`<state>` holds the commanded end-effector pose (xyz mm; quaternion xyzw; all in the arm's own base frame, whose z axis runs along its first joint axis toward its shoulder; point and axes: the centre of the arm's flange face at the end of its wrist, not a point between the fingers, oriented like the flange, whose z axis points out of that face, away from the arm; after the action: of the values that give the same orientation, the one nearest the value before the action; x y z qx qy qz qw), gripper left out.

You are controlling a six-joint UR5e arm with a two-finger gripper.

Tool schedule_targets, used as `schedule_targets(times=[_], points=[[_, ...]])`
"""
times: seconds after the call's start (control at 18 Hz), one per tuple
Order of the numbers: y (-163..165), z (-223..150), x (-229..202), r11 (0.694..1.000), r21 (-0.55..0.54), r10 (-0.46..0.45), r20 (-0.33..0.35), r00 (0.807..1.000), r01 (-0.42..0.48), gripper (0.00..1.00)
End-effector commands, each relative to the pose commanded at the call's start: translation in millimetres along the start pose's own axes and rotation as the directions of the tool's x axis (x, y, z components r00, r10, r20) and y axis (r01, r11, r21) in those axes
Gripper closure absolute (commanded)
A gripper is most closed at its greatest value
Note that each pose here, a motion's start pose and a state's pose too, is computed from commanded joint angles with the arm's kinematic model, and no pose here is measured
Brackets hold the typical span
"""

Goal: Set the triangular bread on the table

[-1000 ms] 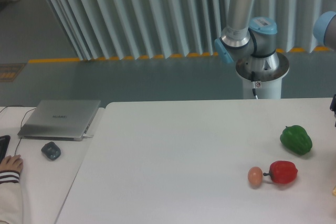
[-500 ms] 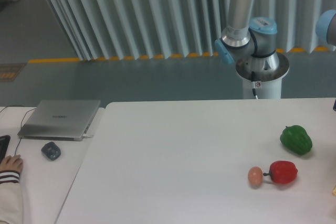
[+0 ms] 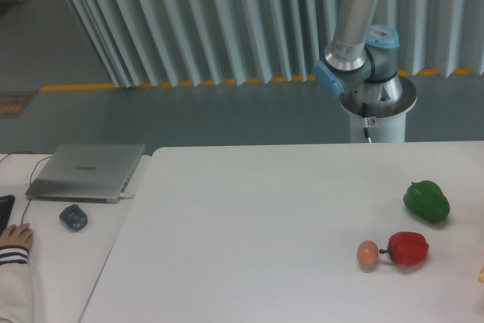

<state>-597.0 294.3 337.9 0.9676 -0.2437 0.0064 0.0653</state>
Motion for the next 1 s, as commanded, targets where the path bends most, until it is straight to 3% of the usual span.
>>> schedule_targets(times=[0.5,0.67,1.0], points=[[-5,22,-14,0.999,0.008,-0.053,-0.035,0.998,0.054,0.00],[-25,26,-18,0.996,0.005,-0.093,-0.027,0.995,0.093,0.00],[-20,36,-24,0.996,0.005,-0.088,-0.007,0.996,0.088,0.00]])
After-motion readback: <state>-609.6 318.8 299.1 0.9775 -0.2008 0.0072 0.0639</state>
